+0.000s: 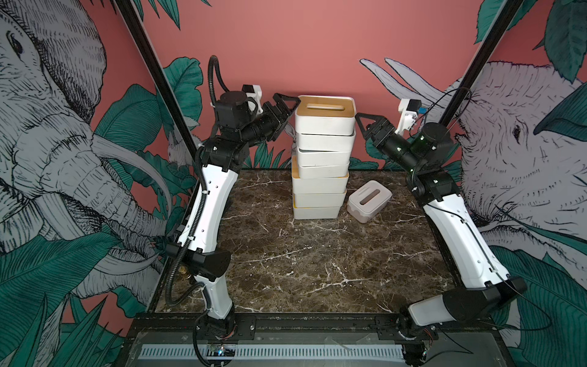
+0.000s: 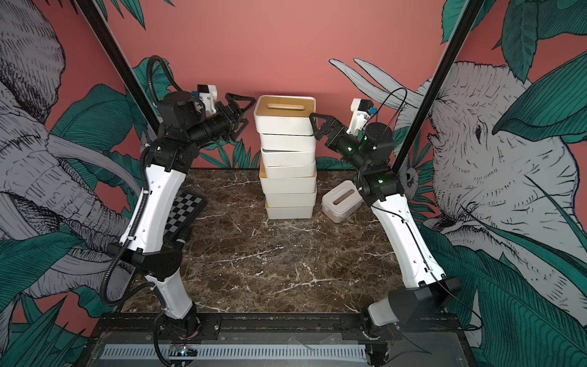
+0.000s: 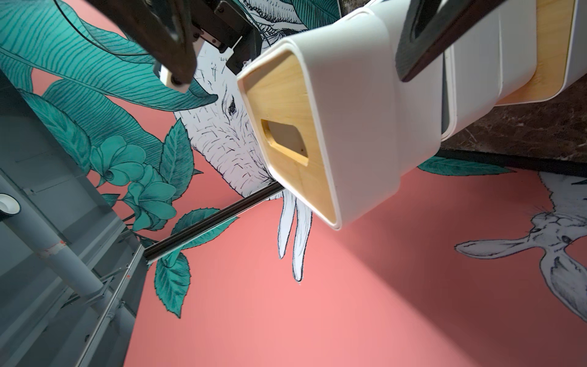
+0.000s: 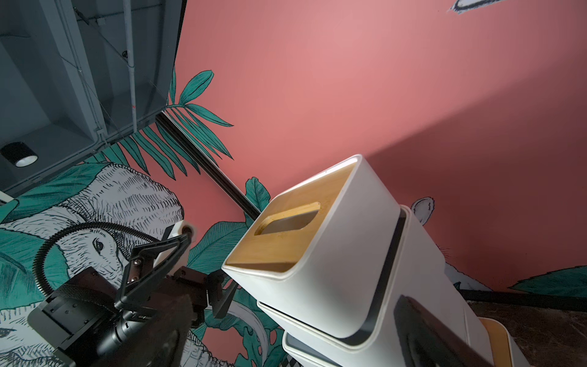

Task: Stack the tissue boxes
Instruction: Place the tissue box at the tissue box.

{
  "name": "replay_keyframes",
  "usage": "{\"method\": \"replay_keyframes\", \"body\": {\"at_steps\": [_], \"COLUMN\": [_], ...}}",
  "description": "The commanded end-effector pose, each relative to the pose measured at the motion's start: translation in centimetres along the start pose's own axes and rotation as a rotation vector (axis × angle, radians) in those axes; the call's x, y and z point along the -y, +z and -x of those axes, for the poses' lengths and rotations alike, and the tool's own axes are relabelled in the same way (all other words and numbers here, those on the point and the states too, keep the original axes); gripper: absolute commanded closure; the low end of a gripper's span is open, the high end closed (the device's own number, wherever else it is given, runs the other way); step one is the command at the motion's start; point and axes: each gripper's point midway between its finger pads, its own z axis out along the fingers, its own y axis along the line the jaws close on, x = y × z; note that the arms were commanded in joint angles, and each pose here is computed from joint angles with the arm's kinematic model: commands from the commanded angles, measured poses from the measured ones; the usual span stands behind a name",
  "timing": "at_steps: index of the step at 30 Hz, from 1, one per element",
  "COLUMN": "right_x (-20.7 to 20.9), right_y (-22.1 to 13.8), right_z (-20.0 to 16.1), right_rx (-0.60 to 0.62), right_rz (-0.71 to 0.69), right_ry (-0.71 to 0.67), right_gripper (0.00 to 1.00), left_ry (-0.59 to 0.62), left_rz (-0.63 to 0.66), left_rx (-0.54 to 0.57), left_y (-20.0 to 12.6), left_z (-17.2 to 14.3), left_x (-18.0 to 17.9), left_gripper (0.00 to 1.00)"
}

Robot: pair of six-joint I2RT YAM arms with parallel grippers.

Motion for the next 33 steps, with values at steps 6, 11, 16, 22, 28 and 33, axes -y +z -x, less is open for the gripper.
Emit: {"method": "replay_keyframes", "body": {"at_steps": [6,11,16,22,28,33], "right_x": [-2.0,-1.9,-1.8,-1.9,-1.8,-0.2], "right_y": [-0.1,0.1,0.4,0.7,0.2,-1.9], "right_z": [1.4,1.3,1.4,1.5,1.9,2.5], "right_rx": [0.04,0.037,0.038,0.038,0.052,0.055], "right_rz": [0.062,0.06,0.062,0.068,0.044,-0.076], "right_ry": [-0.015,-0.007,0.002,0.01,-0.008,-0.038], "right_gripper": [0.01,0.01,0.01,0.01,0.01,0.01], "left_ry": [0.043,0.04,0.017,0.024,0.044,0.078], "left_rz": [-0.114,-0.127,-0.129,-0.128,-0.092,-0.035], "left_rx": [0.02,0.015,-0.002,0.007,0.033,0.095], "left_y": [-0.2,0.2,0.8,0.6,-0.3,-3.2], "left_z": [0.0,-0.4,-1.0,-0.9,-0.5,1.1], "left_x": [4.1,4.4,4.2,4.4,4.1,3.0], "left_gripper": [0.01,0.0,0.01,0.0,0.0,0.0]}}
